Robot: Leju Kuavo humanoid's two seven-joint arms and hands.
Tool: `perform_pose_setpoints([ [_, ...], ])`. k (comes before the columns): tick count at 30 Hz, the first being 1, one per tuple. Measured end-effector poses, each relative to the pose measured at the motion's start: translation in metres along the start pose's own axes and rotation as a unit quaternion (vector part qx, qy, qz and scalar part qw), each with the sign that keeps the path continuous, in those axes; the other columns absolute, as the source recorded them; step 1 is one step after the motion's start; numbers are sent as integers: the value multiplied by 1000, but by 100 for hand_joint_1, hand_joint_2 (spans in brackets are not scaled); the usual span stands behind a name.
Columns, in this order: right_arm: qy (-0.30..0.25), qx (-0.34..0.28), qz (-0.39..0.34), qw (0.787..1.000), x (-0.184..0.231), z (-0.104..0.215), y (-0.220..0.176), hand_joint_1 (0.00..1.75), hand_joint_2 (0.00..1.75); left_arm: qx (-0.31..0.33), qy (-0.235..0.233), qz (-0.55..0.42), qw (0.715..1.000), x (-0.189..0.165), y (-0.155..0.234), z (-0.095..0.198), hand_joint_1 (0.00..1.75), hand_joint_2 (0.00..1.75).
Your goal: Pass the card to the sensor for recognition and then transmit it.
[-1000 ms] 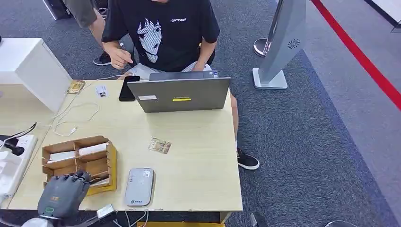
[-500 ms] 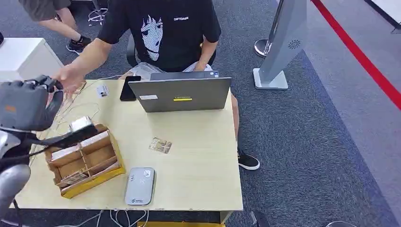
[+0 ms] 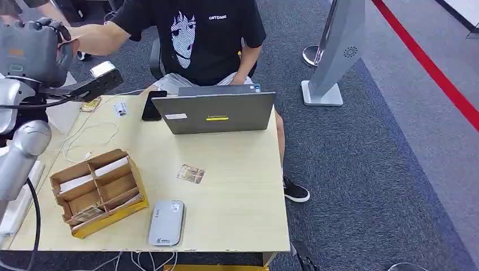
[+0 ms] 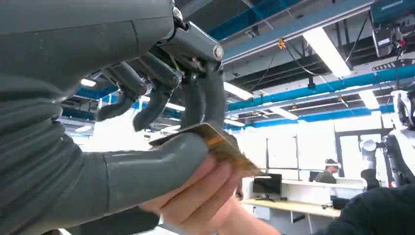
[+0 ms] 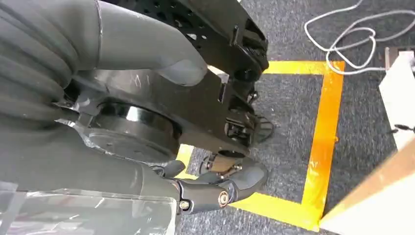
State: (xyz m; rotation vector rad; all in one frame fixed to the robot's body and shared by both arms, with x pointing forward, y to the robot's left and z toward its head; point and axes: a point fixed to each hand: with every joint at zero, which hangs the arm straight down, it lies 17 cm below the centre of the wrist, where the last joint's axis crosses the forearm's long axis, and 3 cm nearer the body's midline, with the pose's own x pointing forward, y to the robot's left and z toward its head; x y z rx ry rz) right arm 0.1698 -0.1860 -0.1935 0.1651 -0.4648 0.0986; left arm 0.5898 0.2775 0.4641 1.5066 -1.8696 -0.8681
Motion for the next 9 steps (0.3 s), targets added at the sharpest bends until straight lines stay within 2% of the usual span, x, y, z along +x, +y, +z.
perform_pose_setpoints([
  [9, 6, -14, -9, 1000, -4, -3, -10, 0, 175, -2, 5, -10, 1000, -6, -10, 2, 0, 175],
])
